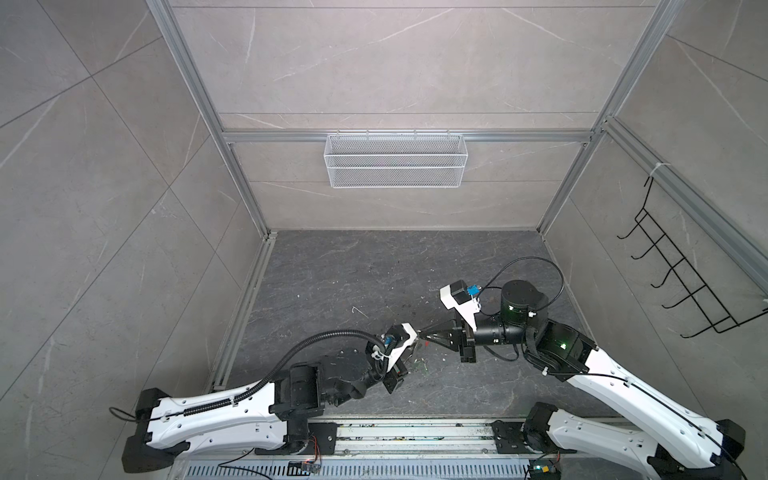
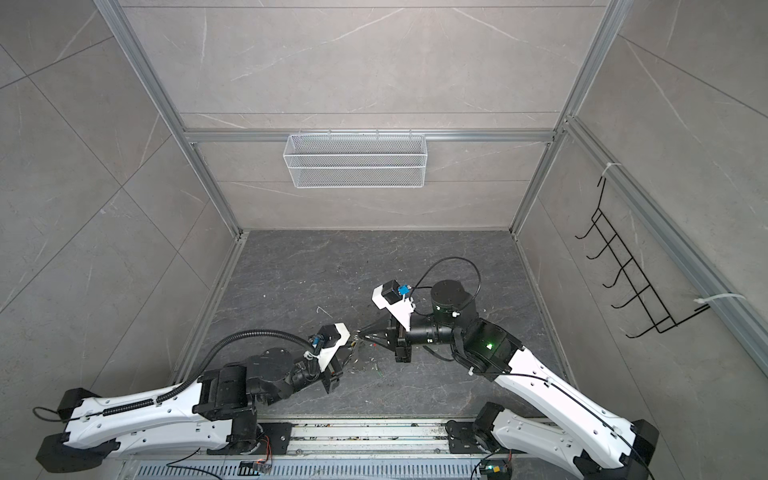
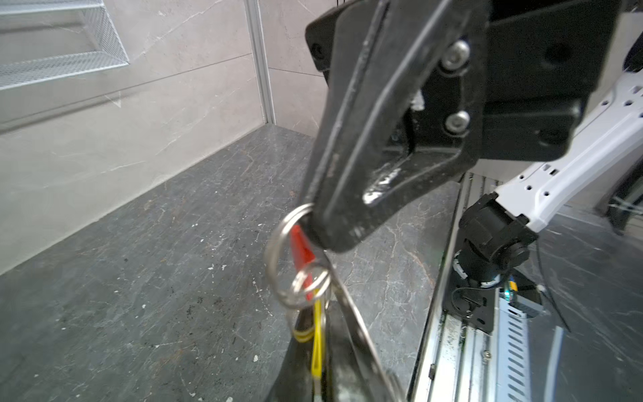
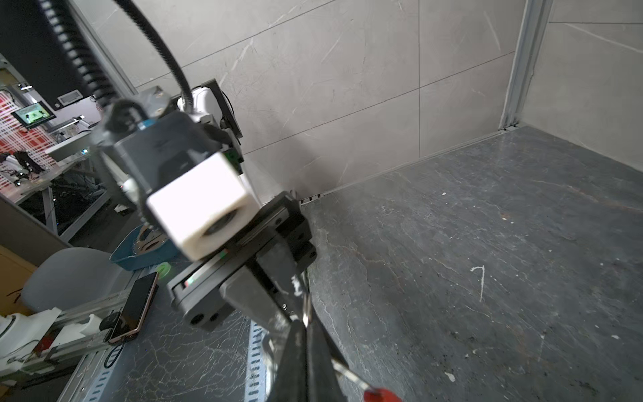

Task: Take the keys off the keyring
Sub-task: 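Pull the left gripper away from the right, sliding the yellow-tag key off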

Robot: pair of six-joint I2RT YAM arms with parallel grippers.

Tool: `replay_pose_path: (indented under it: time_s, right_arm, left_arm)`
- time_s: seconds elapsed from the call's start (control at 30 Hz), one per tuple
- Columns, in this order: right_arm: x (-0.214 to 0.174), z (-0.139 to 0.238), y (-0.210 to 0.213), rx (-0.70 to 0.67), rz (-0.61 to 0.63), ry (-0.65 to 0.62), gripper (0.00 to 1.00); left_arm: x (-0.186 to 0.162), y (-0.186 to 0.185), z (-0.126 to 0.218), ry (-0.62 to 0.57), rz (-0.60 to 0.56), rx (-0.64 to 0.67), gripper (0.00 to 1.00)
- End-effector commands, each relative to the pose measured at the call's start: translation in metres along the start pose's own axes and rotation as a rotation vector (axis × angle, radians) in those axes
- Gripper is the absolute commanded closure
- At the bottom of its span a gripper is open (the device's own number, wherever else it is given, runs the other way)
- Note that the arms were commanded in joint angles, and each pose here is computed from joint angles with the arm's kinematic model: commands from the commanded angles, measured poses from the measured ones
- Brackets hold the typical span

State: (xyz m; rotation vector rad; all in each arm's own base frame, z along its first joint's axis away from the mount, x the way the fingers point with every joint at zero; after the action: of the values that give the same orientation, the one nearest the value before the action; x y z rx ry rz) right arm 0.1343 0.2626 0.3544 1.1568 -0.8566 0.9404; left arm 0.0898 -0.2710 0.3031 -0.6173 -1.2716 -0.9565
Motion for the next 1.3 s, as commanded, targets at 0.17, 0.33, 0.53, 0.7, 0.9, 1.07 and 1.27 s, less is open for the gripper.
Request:
replay_pose_path:
  time_s: [0.17, 0.33, 0.53, 0.7, 0.9, 1.07, 1.27]
  right_arm:
    - [0.014, 0.001, -0.016, -0.106, -0.069, -0.144, 1.0]
    - [0.014, 0.001, -0.018, -0.09, -0.119, -0.211, 1.0]
    - [0.01, 0.013, -0.029, -0.227, -0.097, -0.218, 1.0]
    - [-0.002, 0.025, -0.044, -0.377, -0.092, -0.203, 1.0]
    - [-0.016, 0.034, -0.053, -0.459, -0.106, -0.184, 1.0]
    - [-0.026, 0.034, -0.055, -0.468, -0.128, -0.168, 1.0]
    - [-0.031, 0.034, -0.057, -0.473, -0.136, -0.161, 1.0]
  left_arm:
    - [0.022, -0.001, -0.004, -0.032, -0.108, 0.212, 1.0]
    - [0.021, -0.002, -0.008, -0.037, -0.1, 0.223, 1.0]
    - [0.016, 0.004, -0.002, -0.023, -0.067, 0.239, 1.0]
    - [-0.004, 0.017, 0.003, 0.032, -0.018, 0.322, 1.0]
    - [-0.049, 0.057, 0.002, 0.143, 0.225, 0.349, 1.0]
    - [-0.098, 0.093, -0.011, 0.238, 0.529, 0.302, 1.0]
    - [-0.156, 0.103, -0.045, 0.369, 0.776, 0.215, 1.0]
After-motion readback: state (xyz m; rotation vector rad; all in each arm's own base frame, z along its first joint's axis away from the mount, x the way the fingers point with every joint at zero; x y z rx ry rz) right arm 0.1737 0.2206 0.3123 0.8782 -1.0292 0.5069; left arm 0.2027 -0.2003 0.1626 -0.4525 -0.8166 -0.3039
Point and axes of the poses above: each gripper's point midway between its finger pads, its own z axis back along the fingers, its own y axis along the line the jaws close on, x = y × z, the point moved 4 cm from there along z, back along the fingers, and after that the axes turned 4 degrees about -z, right-handed, at the moved point
